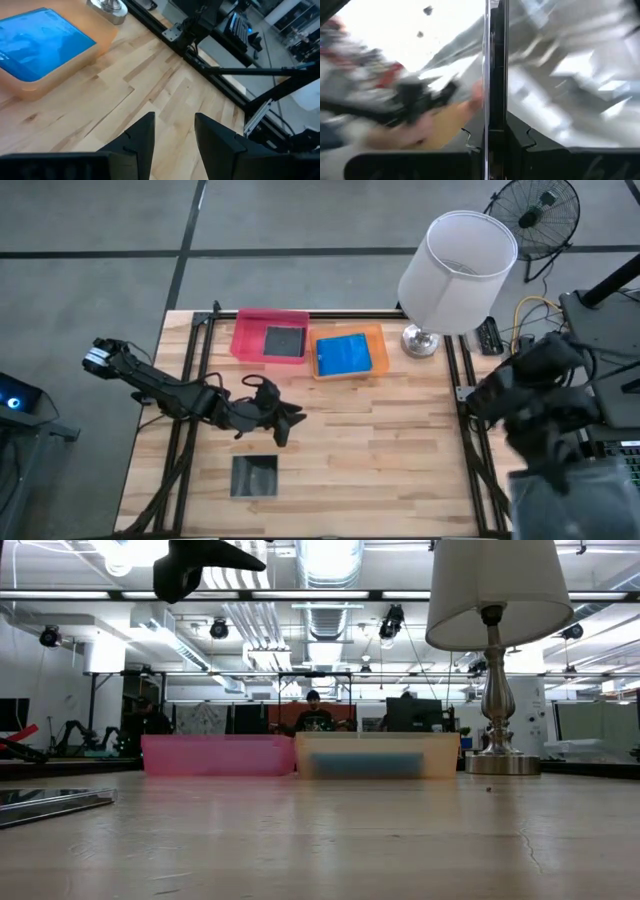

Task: Pick & place jewel cases by type
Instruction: Put the right black CD case into the pink bin

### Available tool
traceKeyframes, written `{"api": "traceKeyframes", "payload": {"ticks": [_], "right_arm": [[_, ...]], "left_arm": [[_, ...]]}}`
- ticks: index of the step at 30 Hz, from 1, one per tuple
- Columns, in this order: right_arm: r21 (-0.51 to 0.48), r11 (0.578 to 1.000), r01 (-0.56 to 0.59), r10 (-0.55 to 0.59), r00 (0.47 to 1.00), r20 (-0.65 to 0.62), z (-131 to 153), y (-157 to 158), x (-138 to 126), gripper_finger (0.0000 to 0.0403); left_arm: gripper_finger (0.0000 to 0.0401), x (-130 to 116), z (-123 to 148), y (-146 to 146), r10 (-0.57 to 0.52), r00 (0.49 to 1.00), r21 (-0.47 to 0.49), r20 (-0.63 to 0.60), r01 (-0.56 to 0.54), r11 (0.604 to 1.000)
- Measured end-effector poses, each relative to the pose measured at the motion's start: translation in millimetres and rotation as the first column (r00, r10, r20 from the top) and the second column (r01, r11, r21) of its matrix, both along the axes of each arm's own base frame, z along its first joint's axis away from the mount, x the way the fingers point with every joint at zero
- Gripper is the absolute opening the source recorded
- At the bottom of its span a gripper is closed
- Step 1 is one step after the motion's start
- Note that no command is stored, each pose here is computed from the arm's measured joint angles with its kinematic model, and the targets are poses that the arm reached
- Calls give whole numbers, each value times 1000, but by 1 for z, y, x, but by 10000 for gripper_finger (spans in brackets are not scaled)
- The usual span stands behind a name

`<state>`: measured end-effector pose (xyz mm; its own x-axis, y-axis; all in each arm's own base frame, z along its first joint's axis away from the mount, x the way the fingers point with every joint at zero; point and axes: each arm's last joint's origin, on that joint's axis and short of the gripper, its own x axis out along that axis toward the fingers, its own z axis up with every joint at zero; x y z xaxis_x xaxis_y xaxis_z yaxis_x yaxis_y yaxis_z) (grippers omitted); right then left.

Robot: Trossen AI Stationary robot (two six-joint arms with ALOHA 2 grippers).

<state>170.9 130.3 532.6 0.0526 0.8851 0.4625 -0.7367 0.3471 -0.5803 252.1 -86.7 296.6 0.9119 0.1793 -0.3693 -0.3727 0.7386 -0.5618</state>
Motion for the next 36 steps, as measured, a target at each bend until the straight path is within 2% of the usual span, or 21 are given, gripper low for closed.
{"api": "traceKeyframes", "payload": {"ticks": [3,5,7,10,15,17,20,22,27,32,36], "right_arm": [[163,982,91,-107,990,97,12,-7,-7,24],[276,948,156,-197,972,126,19,-12,-10,24],[378,897,229,-294,948,123,26,-17,-13,24],[509,792,339,-429,901,68,37,-26,-18,24],[624,619,476,-585,810,-37,53,-38,-25,24],[658,535,531,-636,765,-100,58,-43,-28,24],[682,387,620,-715,669,-203,65,-50,-32,24],[675,280,683,-762,585,-276,67,-55,-33,24],[585,-7,811,-822,329,-465,69,-67,-30,24],[363,-317,876,-778,-22,-628,64,-73,-12,24],[150,-521,840,-671,-295,-680,57,-78,11,24]], "left_arm": [[122,1,2,0,-1,1000,-3,22,1,1000],[122,1,3,0,2,999,-7,36,-2,1000],[122,2,5,0,12,999,-4,50,-12,1000],[122,3,6,1,32,997,9,68,-32,999],[122,3,7,4,67,995,14,77,-69,998],[122,3,7,4,70,994,10,81,-71,997],[122,4,8,4,71,994,4,88,-72,997],[122,4,8,4,73,993,-1,91,-73,997],[122,4,10,4,78,991,-21,108,-77,997],[122,5,10,4,80,990,-26,117,-78,997],[122,5,11,4,80,989,-29,122,-77,997]]}}
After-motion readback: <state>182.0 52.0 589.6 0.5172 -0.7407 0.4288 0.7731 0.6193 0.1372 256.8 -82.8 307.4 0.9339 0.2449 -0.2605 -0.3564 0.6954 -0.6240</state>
